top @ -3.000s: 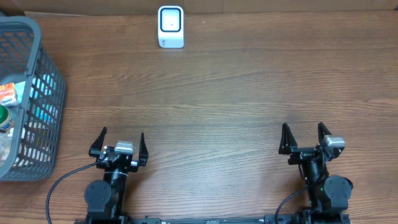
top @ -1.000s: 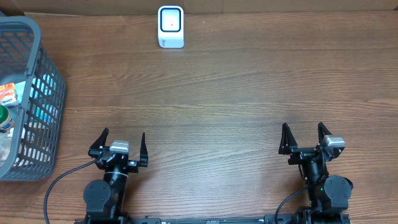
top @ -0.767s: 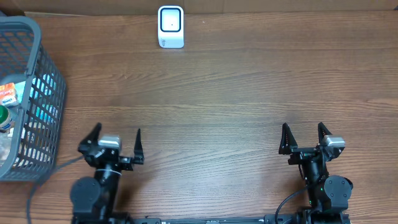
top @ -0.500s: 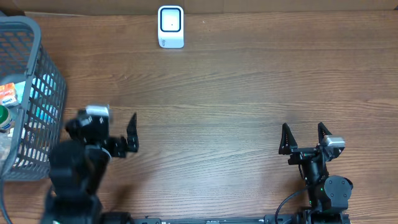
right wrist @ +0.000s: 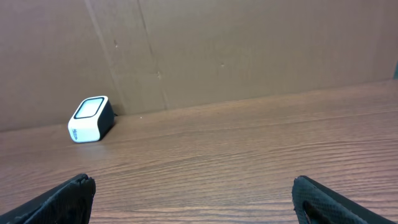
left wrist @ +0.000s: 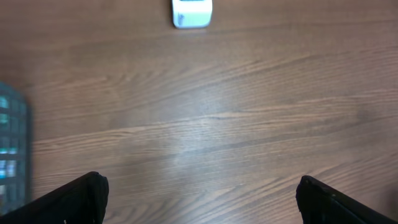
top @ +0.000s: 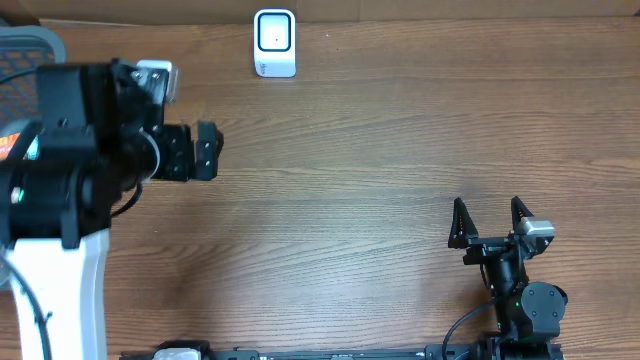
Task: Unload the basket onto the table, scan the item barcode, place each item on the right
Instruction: 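Move the left gripper up and over the grey basket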
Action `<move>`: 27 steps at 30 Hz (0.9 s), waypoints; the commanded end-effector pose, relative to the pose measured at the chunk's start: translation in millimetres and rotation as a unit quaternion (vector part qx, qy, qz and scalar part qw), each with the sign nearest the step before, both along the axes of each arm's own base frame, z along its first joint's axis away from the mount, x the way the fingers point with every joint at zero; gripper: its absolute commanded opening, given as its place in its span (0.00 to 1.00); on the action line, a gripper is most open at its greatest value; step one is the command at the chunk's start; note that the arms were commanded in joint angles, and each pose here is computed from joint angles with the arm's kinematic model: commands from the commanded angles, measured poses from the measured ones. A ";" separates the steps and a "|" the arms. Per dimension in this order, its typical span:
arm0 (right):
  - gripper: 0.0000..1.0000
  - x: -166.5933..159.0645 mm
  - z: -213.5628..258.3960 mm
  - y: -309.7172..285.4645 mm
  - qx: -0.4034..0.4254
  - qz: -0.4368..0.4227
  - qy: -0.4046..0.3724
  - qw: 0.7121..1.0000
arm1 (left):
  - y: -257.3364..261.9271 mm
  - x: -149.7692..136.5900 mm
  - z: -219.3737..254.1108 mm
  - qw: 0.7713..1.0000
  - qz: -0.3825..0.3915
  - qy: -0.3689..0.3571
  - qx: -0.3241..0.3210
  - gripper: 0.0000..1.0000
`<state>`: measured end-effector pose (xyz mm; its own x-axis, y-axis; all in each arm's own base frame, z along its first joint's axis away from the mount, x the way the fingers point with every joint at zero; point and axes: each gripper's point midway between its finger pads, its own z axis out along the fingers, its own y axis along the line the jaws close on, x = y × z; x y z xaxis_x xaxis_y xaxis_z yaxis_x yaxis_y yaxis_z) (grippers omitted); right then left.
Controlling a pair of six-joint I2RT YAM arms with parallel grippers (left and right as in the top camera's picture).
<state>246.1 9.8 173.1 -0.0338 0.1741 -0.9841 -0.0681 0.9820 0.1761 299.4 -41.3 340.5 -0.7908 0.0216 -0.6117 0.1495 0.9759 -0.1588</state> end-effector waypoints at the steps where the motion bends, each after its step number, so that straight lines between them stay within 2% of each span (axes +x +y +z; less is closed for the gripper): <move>1: 1.00 -0.1 -1.8 1.2 -0.001 0.003 -0.002 1.000 | -10.9 17.5 -9.2 0.999 -0.015 0.020 -0.024 1.00; 6: 1.00 -0.1 -1.8 1.2 -0.001 0.003 -0.002 1.000 | -6.7 48.1 -14.5 1.000 0.001 0.006 -0.020 0.99; 9: 1.00 -0.1 -1.8 1.2 -0.001 0.003 -0.002 1.000 | 11.9 64.7 -2.2 0.997 0.066 -0.017 -0.030 1.00; 12: 1.00 -0.1 -1.8 1.2 -0.001 0.003 -0.002 1.000 | 52.9 77.4 23.7 0.988 0.138 -0.060 -0.023 1.00; 21: 1.00 -0.1 -1.8 1.2 -0.001 0.003 -0.002 1.000 | 166.8 61.9 76.9 0.944 0.299 -0.141 -0.008 1.00; 27: 1.00 -0.1 -1.9 1.1 -0.001 0.002 -0.002 1.000 | 229.5 41.9 83.7 0.912 0.379 -0.157 0.012 1.00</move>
<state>246.1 9.8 173.1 -0.0338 0.1741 -0.9841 -0.0681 0.9820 0.1761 351.6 160.4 417.6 -0.4243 -0.4124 -0.8062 -0.4573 0.8660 -0.2024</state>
